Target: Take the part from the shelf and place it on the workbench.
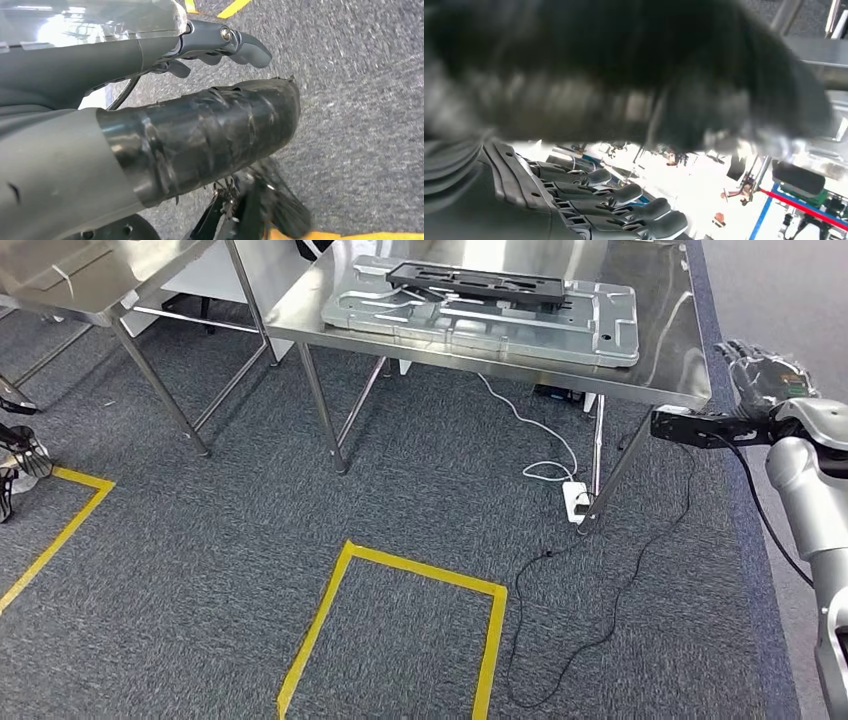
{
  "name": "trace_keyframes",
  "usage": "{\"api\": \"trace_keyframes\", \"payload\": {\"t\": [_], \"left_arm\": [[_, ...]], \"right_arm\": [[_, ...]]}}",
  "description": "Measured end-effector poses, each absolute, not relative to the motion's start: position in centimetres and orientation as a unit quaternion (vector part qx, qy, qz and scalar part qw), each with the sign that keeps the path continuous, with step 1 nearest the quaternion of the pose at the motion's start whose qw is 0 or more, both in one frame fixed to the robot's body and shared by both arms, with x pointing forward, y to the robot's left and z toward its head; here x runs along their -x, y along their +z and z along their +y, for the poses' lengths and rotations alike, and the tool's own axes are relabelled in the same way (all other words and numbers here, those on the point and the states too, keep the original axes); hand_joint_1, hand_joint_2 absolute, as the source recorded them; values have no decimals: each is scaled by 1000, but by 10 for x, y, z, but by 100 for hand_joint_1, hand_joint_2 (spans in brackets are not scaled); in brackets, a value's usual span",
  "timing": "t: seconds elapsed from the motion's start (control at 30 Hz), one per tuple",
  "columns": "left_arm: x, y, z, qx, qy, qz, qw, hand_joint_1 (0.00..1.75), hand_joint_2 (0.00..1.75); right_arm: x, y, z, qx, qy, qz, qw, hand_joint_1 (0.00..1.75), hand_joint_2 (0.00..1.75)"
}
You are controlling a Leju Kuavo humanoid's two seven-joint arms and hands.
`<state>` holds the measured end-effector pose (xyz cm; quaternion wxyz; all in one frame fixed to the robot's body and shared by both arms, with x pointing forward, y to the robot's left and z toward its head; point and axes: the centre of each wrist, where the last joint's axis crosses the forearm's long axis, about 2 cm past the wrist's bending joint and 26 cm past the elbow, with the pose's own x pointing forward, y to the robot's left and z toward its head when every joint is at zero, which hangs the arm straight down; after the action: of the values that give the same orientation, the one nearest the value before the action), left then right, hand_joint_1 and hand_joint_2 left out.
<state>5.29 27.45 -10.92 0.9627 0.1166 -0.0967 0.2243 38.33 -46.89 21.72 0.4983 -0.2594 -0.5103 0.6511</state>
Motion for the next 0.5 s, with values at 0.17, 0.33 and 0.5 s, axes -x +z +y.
{"api": "trace_keyframes", "payload": {"t": [0.17, 0.33, 0.5], "left_arm": [[-54, -109, 275, -118, 225, -97, 962, 0, 0], [-54, -109, 276, -120, 224, -97, 962, 0, 0], [-54, -109, 275, -119, 223, -96, 963, 0, 0]], "right_arm": [[-381, 214, -469, 256, 651, -511, 500, 0, 44], [-378, 211, -471, 249, 644, -515, 507, 0, 0], [-375, 208, -474, 247, 643, -512, 513, 0, 0]]}}
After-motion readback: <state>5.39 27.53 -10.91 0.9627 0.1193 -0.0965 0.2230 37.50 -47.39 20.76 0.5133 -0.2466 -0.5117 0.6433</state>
